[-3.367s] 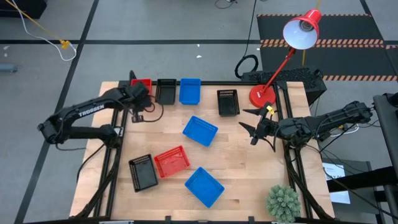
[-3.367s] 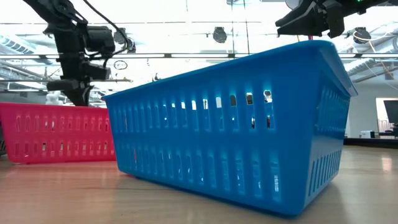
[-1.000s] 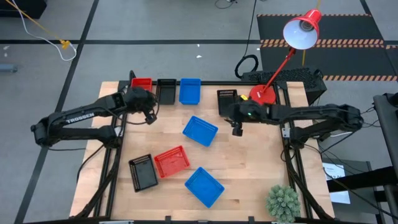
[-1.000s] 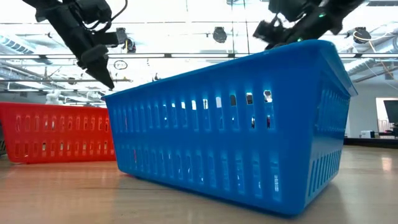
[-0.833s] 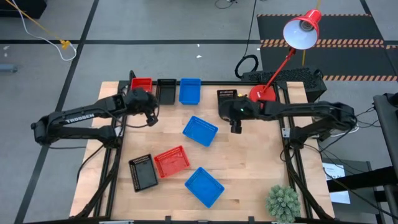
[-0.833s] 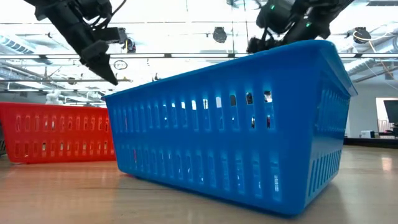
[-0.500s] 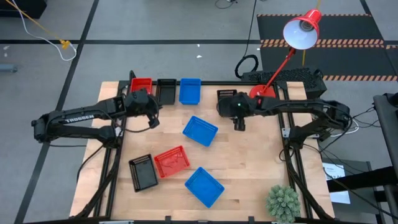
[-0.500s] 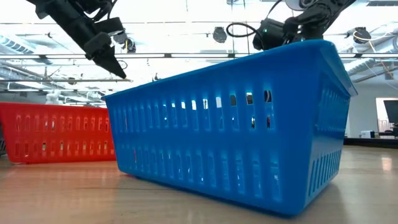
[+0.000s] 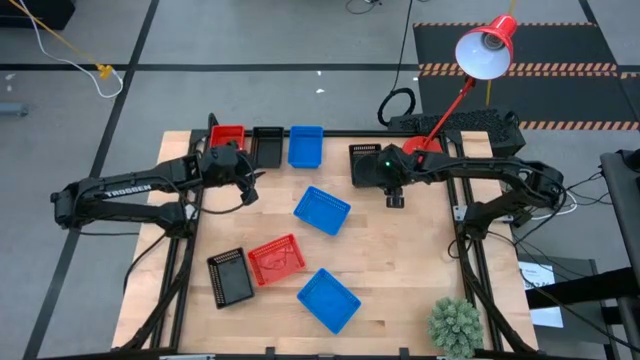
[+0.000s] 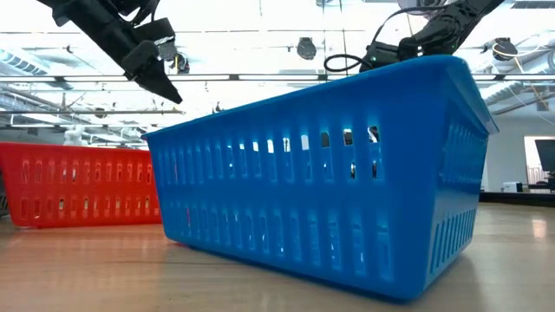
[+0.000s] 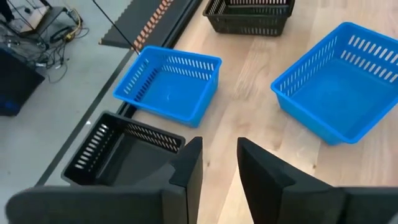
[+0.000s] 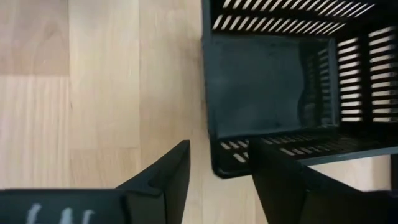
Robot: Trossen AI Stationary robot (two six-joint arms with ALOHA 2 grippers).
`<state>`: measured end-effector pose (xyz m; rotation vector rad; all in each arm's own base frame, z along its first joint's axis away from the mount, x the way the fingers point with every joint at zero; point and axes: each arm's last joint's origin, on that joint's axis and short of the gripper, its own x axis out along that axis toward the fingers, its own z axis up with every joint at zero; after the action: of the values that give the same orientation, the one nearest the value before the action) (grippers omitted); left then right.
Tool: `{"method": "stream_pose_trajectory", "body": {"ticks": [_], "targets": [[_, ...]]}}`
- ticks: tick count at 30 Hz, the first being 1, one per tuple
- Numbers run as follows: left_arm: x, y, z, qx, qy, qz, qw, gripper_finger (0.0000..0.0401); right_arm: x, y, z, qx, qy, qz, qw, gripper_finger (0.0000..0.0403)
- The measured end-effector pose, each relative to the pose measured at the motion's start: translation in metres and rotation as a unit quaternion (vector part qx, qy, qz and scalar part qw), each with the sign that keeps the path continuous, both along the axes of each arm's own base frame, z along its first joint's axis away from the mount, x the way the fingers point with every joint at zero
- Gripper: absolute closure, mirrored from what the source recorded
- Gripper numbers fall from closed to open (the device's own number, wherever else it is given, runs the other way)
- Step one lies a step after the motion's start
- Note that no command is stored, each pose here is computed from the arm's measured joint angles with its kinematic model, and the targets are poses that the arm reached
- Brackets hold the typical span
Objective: Stack baskets by color
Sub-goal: Stack the right black bin on top of the top black bin
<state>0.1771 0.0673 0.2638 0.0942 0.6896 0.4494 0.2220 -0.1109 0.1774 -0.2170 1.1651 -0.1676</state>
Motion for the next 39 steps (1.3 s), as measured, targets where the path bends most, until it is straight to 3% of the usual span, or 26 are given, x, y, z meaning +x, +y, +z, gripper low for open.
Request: {"method": "stream_pose_trajectory", "body": {"ticks": [11, 21, 26, 29, 36, 39], "targets": [[0.003, -0.002, 0.002, 0.008, -0.012, -0.011, 1.000, 0.0297, 0.002, -0.001, -0.001, -0.011, -0.014, 0.005, 1.000, 0.0314], [0.003, -0.003, 0.002, 0.008, -0.012, -0.011, 1.000, 0.0297, 0.007, -0.003, -0.025, 0.009, 0.034, 0.011, 0.999, 0.0327], [0.003, -0.002, 0.002, 0.008, -0.012, -0.011, 1.000, 0.0297, 0.009, -0.004, -0.027, 0.012, 0.029, 0.001, 1.000, 0.0370], [0.003, -0.002, 0.003, 0.010, -0.018, -0.011, 1.000, 0.0297, 0.008, -0.003, -0.023, 0.014, 0.017, -0.017, 1.000, 0.0397], [0.010, -0.001, 0.012, 0.034, -0.067, -0.022, 0.997, 0.0297, 0.016, 0.011, -0.007, 0.024, -0.051, -0.057, 0.997, 0.0390], [0.018, -0.003, 0.013, 0.039, -0.084, -0.059, 0.994, 0.0297, 0.023, 0.021, -0.001, 0.031, -0.089, -0.063, 0.994, 0.0398]]}}
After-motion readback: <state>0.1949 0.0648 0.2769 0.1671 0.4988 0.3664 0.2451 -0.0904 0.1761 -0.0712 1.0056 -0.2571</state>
